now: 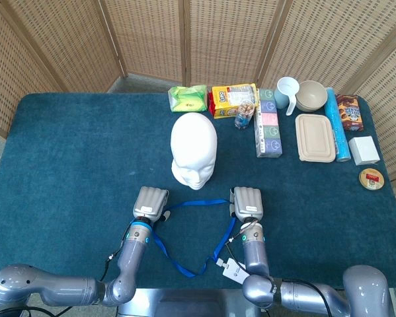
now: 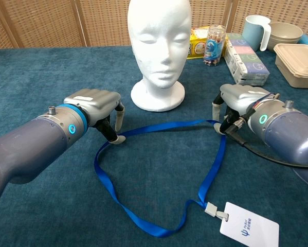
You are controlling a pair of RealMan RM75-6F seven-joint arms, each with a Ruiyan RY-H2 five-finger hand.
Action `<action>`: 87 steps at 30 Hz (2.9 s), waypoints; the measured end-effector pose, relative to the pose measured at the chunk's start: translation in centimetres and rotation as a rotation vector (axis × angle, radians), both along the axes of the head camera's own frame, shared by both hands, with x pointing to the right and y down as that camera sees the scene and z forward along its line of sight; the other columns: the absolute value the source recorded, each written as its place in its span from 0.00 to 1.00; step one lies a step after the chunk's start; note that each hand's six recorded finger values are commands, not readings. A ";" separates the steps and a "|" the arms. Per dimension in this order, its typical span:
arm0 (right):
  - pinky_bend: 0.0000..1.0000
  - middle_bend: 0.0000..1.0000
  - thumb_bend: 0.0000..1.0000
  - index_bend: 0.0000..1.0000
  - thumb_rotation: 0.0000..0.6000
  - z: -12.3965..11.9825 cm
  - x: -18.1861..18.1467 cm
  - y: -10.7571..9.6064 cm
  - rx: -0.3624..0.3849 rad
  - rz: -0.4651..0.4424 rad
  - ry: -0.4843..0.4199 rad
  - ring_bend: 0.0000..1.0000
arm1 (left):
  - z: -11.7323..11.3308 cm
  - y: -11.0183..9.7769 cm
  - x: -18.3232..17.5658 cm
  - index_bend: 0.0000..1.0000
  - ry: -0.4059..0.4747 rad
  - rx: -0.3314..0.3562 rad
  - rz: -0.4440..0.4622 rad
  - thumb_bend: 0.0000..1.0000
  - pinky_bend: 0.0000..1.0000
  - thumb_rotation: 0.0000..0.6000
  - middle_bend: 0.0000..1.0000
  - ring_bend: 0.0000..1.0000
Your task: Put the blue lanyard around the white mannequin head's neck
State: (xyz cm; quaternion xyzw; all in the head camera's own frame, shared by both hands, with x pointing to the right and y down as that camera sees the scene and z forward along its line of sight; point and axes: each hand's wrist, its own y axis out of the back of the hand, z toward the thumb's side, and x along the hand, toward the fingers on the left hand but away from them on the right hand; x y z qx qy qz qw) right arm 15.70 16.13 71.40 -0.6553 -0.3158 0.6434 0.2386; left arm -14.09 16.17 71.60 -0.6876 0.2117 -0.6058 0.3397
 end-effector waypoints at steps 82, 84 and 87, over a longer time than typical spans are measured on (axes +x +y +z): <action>1.00 1.00 0.53 0.66 1.00 -1.3 1.7 -0.6 0.029 0.074 -0.072 1.00 | 0.6 -1.3 -1.9 0.65 -0.057 0.047 -0.002 0.44 1.00 0.85 1.00 1.00; 1.00 1.00 0.53 0.66 1.00 -1.4 1.8 -0.5 0.030 0.077 -0.077 1.00 | 0.4 -1.3 -1.9 0.65 -0.053 0.054 -0.001 0.44 1.00 0.85 1.00 1.00; 1.00 1.00 0.53 0.66 1.00 -1.7 1.8 -0.6 0.038 0.080 -0.087 1.00 | 0.1 -1.3 -1.9 0.65 -0.044 0.066 -0.002 0.44 1.00 0.85 1.00 1.00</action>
